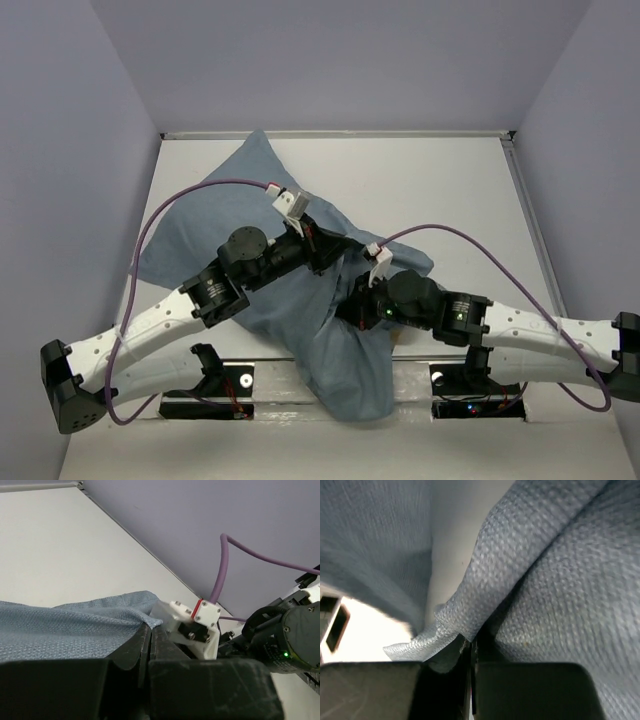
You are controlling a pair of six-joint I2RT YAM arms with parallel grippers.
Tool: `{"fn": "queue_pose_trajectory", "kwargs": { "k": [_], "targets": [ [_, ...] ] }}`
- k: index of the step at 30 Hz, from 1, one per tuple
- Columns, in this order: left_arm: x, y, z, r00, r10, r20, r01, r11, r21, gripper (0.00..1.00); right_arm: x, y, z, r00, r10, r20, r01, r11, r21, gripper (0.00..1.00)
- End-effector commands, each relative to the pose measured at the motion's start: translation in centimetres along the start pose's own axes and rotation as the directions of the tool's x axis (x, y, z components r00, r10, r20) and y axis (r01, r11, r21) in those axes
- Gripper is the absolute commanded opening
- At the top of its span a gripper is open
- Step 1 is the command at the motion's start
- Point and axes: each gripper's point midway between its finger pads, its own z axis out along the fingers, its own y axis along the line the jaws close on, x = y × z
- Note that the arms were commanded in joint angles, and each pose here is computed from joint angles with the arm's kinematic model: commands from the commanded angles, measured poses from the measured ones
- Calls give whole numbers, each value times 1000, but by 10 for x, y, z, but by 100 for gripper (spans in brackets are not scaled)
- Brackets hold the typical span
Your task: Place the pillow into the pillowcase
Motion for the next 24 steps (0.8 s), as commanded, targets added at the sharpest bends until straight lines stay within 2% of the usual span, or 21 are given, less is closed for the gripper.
{"fn": "queue_pose_trajectory", "kwargs": {
  "k": [1, 2, 3, 5, 6, 8, 13, 15, 17, 18, 19, 21, 24],
  "targets": [
    [-28, -25, -20, 998, 41, 58, -46, 994, 95, 0, -87, 5, -18, 936, 22, 351, -51, 996, 73, 0],
    [-28, -27, -24, 998, 47, 52, -52, 994, 96, 0, -96, -2, -22, 920, 6, 393, -57, 991, 117, 0],
    [-29, -29, -31, 998, 50, 42, -54, 994, 99, 0, -122, -5, -31, 871, 8, 491, -95, 983, 154, 0],
    [-29, -33, -36, 998, 57, 22, -59, 992, 113, 0, -142, -9, -41, 834, -39, 551, -93, 973, 210, 0],
    [-28, -33, -38, 998, 55, 10, -56, 992, 112, 0, -158, -12, -48, 787, -49, 615, -122, 965, 233, 0],
    [-29, -42, -43, 999, 46, 4, -46, 988, 147, 0, -169, -21, -45, 764, -132, 632, -113, 936, 333, 0],
    [-43, -57, -46, 998, 70, -6, -68, 981, 183, 0, -157, -33, -1, 803, -204, 560, -84, 891, 445, 0],
    [-54, -70, -45, 999, 52, 13, -54, 972, 228, 0, -153, -25, 10, 811, -166, 561, -83, 917, 391, 0],
    [-49, -82, -37, 999, 27, -20, -20, 955, 295, 0, -144, -17, 23, 824, -140, 550, -58, 943, 327, 0],
    [-57, -91, -34, 1000, 13, 4, -14, 943, 332, 0, -144, 3, 31, 826, -101, 554, -32, 974, 225, 0],
    [-52, -94, -27, 1000, -17, -24, 25, 935, 355, 0, -140, 11, 36, 833, -71, 549, -29, 985, 172, 0],
    [-64, -103, -22, 999, -40, 16, 31, 918, 394, 0, -120, 24, 53, 869, -24, 494, -10, 998, 65, 0],
    [-85, -107, -13, 993, -87, 80, 48, 917, 395, 0, -104, 29, 57, 889, 50, 455, -50, 999, -11, 2]
  ]
}}
